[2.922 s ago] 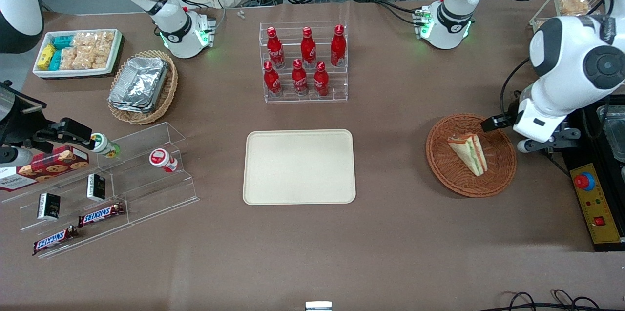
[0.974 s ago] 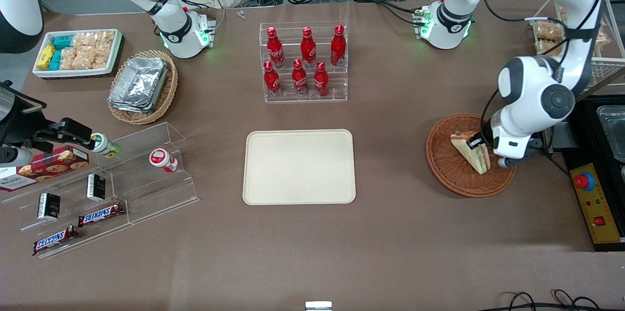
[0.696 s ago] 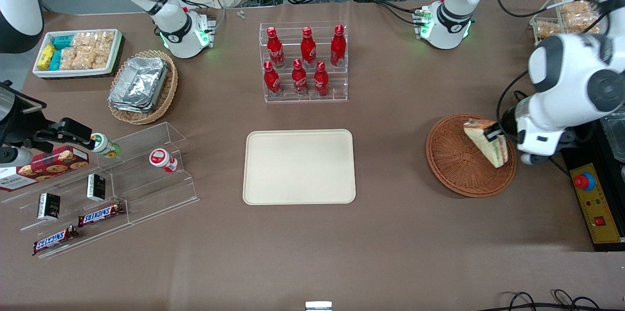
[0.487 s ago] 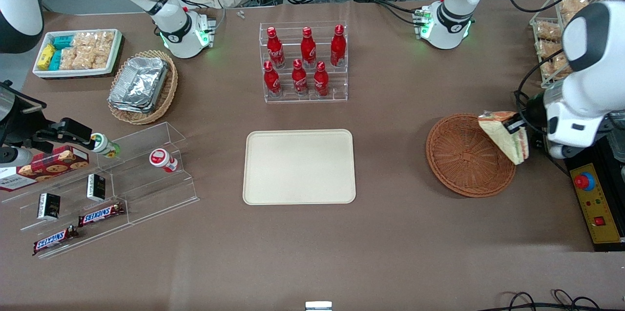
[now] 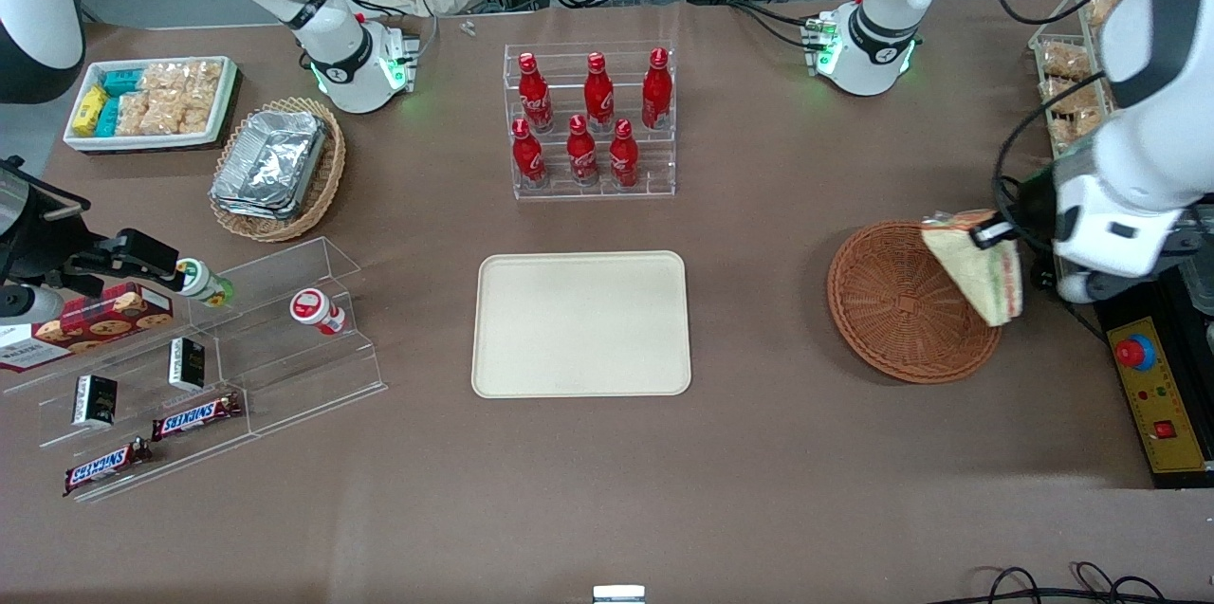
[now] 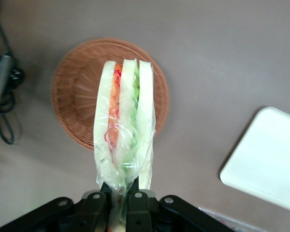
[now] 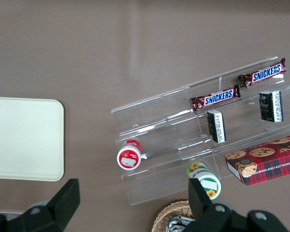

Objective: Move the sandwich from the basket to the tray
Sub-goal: 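Carry the sandwich over the cream tray with the left gripper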

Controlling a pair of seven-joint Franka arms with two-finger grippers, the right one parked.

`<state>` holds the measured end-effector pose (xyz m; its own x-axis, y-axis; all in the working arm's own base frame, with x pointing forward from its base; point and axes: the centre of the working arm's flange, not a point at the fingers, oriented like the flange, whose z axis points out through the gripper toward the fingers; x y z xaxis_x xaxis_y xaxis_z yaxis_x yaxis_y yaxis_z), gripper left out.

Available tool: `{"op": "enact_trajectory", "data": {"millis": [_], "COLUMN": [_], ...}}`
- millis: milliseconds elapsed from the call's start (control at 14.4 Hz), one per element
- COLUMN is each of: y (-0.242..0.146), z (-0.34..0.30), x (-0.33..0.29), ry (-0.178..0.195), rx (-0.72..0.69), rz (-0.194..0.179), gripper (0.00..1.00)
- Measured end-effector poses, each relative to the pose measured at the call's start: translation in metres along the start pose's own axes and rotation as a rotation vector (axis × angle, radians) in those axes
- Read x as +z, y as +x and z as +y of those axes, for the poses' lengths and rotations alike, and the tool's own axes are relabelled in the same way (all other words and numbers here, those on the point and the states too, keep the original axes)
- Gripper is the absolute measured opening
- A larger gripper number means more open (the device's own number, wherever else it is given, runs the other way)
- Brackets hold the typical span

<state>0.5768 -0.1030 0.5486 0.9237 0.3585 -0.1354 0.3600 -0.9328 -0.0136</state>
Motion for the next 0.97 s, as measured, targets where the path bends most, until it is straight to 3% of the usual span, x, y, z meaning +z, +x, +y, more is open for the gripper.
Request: {"op": "enact_trajectory", "data": {"millis": [348, 696, 974], "y": [-0.056, -0.083, -0.089], "z": [0.088, 0.177, 0.234], "x": [0.013, 0.067, 0.123], "ry": [0.020, 0.024, -0.011], "rx": [0.166, 0.277, 0.329], "rz": [-0.010, -0.052, -0.028], "gripper": [0.15, 0.15, 0.15]}}
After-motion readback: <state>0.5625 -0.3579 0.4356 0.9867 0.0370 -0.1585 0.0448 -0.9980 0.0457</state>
